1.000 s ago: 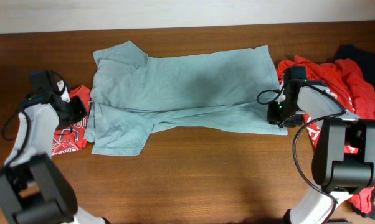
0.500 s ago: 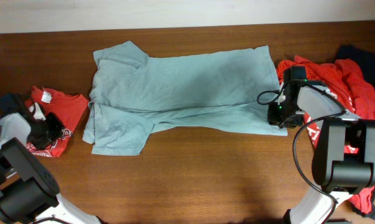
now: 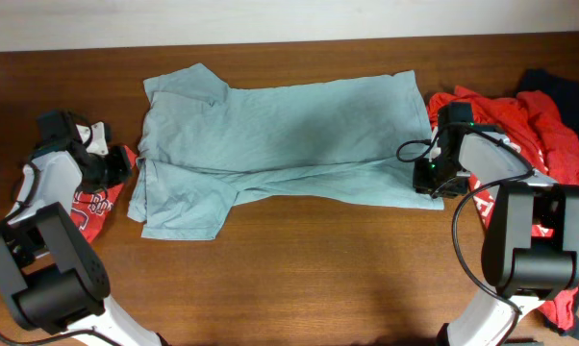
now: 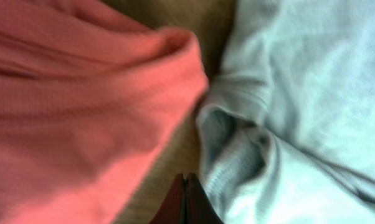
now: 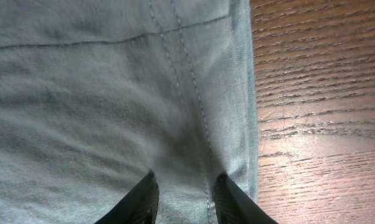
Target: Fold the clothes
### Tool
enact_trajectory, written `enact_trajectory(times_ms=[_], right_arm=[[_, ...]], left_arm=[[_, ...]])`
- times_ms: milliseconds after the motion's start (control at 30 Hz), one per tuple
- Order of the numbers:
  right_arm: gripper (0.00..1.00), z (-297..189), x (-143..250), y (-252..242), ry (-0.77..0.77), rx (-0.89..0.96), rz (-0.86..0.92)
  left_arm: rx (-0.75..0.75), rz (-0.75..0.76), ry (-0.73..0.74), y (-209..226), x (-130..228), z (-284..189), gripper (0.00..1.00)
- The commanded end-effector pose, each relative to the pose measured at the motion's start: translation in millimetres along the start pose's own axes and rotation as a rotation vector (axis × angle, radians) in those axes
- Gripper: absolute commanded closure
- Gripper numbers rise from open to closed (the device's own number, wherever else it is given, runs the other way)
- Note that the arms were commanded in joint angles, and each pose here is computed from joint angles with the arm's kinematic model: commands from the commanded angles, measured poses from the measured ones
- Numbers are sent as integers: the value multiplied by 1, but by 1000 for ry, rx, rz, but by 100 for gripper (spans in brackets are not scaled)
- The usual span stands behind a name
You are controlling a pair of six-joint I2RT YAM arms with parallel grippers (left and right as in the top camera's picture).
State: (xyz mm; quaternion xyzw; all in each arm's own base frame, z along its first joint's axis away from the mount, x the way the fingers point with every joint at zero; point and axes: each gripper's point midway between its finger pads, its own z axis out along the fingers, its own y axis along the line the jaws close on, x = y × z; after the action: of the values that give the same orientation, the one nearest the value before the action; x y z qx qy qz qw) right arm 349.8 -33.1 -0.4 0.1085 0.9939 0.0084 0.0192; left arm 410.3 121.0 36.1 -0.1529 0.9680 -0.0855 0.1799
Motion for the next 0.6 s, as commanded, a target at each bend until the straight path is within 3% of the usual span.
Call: enact_trajectory(times_ms=[0, 233, 333, 567], right_arm=[[65, 6, 8, -3, 33, 13, -5], [65, 6, 11, -4, 43, 14, -5], [65, 6, 11, -4, 44, 15, -5], [65, 6, 11, -4, 46, 15, -5]], left_arm=[[-58, 25, -49, 15, -16, 7, 99], [-132, 25, -60, 35, -20, 31, 99], [-207, 13, -75, 53, -24, 27, 99], [-216, -32, -113, 65, -36, 17, 99]])
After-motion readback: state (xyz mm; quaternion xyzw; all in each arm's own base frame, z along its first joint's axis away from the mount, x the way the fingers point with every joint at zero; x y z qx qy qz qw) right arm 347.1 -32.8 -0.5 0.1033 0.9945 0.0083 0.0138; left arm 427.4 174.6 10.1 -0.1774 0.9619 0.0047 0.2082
